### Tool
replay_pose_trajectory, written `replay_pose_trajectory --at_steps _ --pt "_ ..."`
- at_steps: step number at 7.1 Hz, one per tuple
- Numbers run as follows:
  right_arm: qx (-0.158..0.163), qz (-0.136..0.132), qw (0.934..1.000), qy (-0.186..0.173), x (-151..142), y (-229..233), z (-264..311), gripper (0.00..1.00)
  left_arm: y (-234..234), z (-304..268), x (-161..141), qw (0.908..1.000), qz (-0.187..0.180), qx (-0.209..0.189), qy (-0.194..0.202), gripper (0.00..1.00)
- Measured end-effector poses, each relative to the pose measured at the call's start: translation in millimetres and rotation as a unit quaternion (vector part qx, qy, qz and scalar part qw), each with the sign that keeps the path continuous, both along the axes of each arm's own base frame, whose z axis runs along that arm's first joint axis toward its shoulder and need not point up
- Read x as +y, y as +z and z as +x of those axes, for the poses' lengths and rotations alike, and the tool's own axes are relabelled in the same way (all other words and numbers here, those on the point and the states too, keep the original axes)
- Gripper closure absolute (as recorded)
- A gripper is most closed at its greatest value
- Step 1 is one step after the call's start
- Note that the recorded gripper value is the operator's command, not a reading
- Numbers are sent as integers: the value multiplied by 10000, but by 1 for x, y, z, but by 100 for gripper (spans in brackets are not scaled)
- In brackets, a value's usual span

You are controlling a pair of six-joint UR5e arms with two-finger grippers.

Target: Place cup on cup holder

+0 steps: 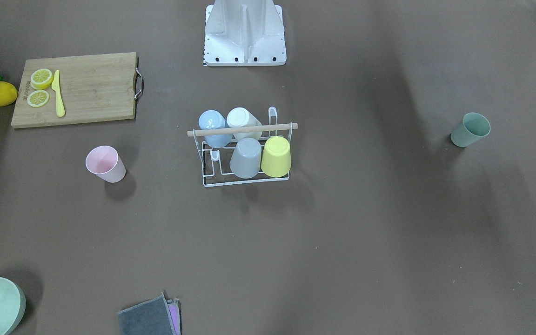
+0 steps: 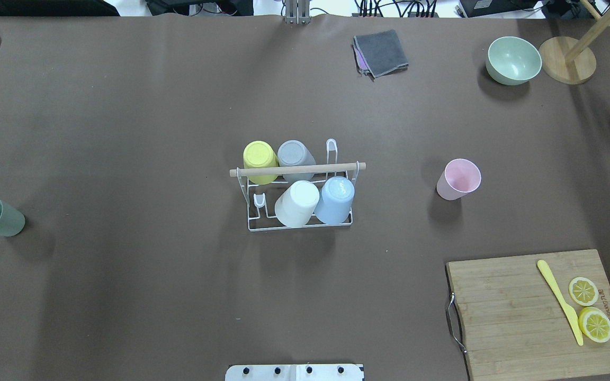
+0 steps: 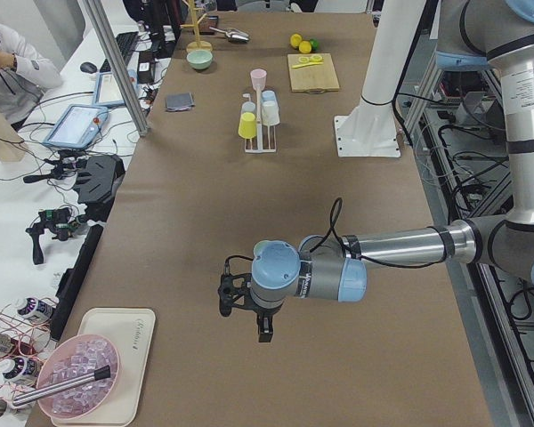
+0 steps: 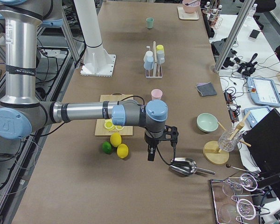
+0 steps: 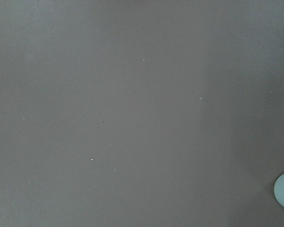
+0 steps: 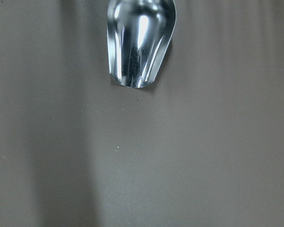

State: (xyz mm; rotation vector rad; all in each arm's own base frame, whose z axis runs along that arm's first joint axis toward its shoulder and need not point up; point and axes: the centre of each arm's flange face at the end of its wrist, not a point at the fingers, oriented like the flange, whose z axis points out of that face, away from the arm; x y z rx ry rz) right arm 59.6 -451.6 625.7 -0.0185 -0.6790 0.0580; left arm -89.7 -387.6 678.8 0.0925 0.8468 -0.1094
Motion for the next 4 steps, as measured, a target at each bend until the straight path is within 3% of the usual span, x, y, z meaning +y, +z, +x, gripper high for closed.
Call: replay_pose_trajectory --at_steps 4 --pt "-32 -18 9999 109 3 1 9 0 1 0 3 10000 16 17 23 2"
